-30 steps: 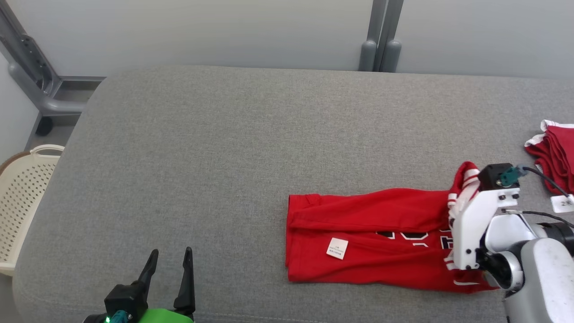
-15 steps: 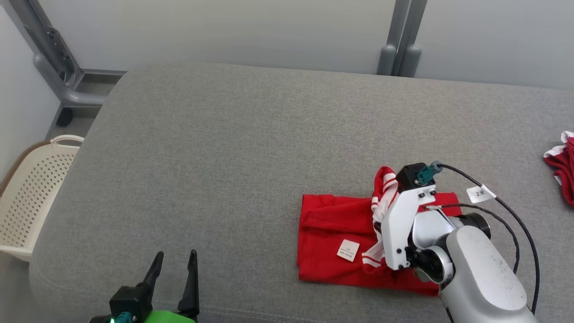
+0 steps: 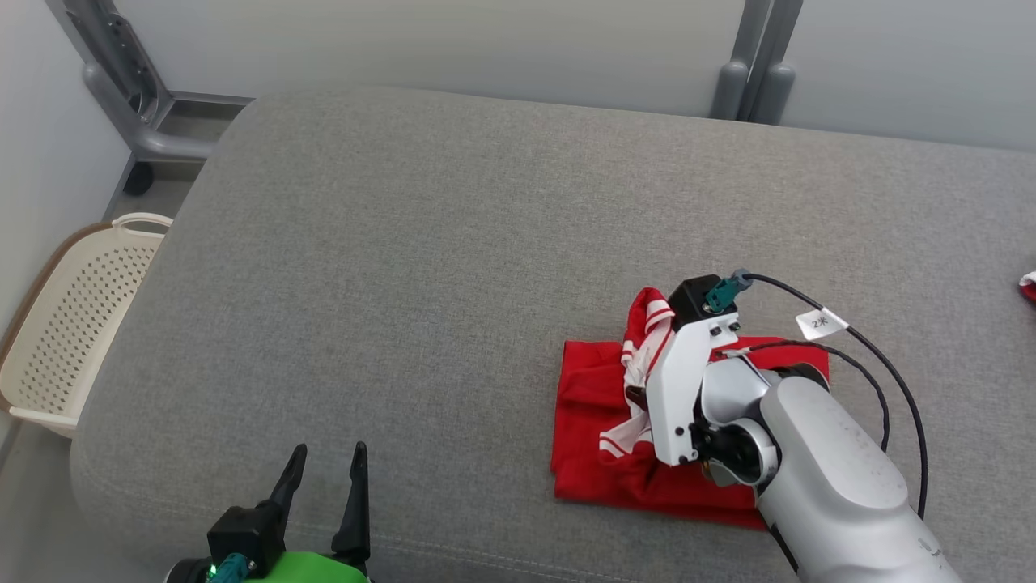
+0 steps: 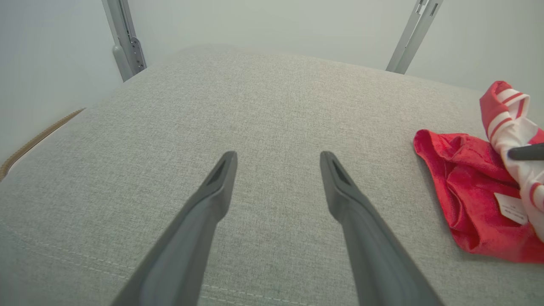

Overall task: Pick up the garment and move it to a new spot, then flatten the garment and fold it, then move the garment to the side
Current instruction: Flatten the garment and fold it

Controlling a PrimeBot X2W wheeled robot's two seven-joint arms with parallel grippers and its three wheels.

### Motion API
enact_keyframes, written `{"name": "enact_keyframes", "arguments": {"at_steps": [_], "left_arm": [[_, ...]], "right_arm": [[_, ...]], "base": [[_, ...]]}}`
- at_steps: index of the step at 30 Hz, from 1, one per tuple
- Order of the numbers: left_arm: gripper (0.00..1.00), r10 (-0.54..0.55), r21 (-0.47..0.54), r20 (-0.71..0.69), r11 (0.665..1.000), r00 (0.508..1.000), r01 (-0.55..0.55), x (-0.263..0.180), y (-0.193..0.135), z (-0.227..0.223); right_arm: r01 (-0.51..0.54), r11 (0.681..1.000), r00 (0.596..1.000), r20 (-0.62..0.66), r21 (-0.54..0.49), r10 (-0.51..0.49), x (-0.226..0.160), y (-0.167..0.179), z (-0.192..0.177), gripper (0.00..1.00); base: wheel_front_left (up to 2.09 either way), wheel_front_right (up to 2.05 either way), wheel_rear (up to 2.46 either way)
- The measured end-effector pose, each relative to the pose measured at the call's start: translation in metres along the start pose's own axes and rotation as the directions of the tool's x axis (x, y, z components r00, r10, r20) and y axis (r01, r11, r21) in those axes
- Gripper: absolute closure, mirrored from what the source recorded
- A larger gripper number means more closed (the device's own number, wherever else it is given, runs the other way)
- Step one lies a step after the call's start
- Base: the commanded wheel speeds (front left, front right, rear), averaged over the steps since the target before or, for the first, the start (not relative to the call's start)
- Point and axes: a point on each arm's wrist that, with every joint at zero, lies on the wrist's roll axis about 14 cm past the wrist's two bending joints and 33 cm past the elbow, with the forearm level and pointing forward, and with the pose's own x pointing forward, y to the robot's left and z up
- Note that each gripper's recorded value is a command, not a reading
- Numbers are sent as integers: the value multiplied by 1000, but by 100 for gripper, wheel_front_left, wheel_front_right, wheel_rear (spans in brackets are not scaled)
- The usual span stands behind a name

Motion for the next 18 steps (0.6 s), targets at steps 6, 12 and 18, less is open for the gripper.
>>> {"name": "enact_keyframes", "arguments": {"at_steps": [6,12,18], "left_arm": [[0,18,-5,-9,1000,1000,-18,0,5,-2],[0,32,-7,-11,999,999,-32,-2,9,-3],[0,36,-11,-6,999,999,-36,-2,9,-2]], "right_arm": [[-56,998,998,-41,-2,56,15,15,-8,100],[-85,996,994,-68,-14,83,23,24,-14,100],[-101,995,994,-52,-10,100,24,29,-11,0]], "base": [[0,0,0],[0,0,0],[0,0,0]]}}
